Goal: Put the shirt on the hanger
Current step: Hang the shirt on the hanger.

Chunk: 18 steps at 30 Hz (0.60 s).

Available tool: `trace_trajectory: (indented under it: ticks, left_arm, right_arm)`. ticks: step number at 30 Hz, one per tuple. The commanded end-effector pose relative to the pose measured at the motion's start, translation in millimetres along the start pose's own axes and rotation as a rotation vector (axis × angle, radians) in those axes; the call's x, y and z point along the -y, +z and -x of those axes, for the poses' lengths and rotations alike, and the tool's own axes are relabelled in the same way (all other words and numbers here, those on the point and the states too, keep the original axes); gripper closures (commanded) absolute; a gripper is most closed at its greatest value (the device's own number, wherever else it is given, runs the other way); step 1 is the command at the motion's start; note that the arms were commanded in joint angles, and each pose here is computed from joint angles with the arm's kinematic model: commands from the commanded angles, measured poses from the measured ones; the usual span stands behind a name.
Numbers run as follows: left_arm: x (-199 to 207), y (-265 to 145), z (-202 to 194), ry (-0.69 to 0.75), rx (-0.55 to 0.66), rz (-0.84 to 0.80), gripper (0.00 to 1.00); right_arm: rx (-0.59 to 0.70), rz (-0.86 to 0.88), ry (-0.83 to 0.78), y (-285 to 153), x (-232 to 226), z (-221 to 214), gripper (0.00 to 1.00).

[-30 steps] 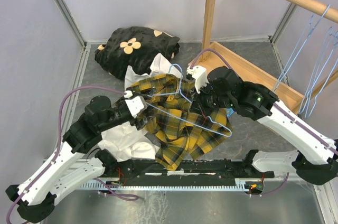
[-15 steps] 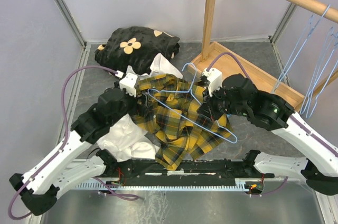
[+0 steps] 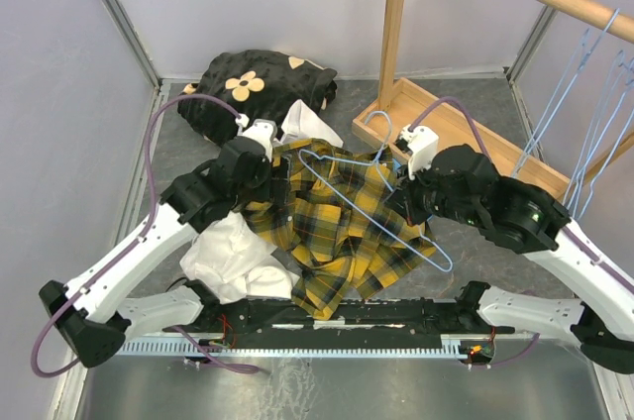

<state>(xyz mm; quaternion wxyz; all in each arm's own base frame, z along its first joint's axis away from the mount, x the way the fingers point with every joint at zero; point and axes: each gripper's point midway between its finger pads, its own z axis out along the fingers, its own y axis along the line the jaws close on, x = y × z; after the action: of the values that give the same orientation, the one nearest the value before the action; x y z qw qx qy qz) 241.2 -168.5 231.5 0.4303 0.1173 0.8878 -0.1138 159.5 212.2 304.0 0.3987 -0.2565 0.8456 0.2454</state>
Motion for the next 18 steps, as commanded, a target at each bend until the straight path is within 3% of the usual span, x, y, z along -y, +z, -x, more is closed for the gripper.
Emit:
trace_trajectory:
  ticks: [1, 5, 10, 14, 16, 18]
  left_arm:
    - [-18.6, -5.0, -19.0, -0.078, -0.142, 0.151, 0.12]
    - [-28.9, -5.6, -28.6, -0.111, -0.169, 0.222, 0.15]
    - [-35.6, -15.5, -11.5, -0.179, -0.042, 0.233, 0.11]
    - [-31.3, -23.0, -1.3, -0.165, 0.035, 0.166, 0.07]
    - [-25.4, -26.1, 4.1, -0.191, 0.081, 0.117, 0.0]
    - [-23.4, -25.1, 5.5, -0.212, 0.124, 0.091, 0.01]
  right_arm:
    - [0.076, -0.054, 0.041, -14.0, 11.1, 7.7, 1.0]
    - [0.073, -0.036, 0.047, -14.6, 8.2, 5.8, 1.0]
    - [0.066, -0.113, 0.052, -17.8, 21.5, 4.6, 1.0]
    - [0.042, -0.23, 0.041, -22.1, 43.1, -3.2, 1.0]
    - [0.026, -0.263, 0.034, -24.9, 49.7, -8.4, 1.0]
    - [0.025, -0.274, 0.031, -28.2, 52.6, -10.8, 1.0]
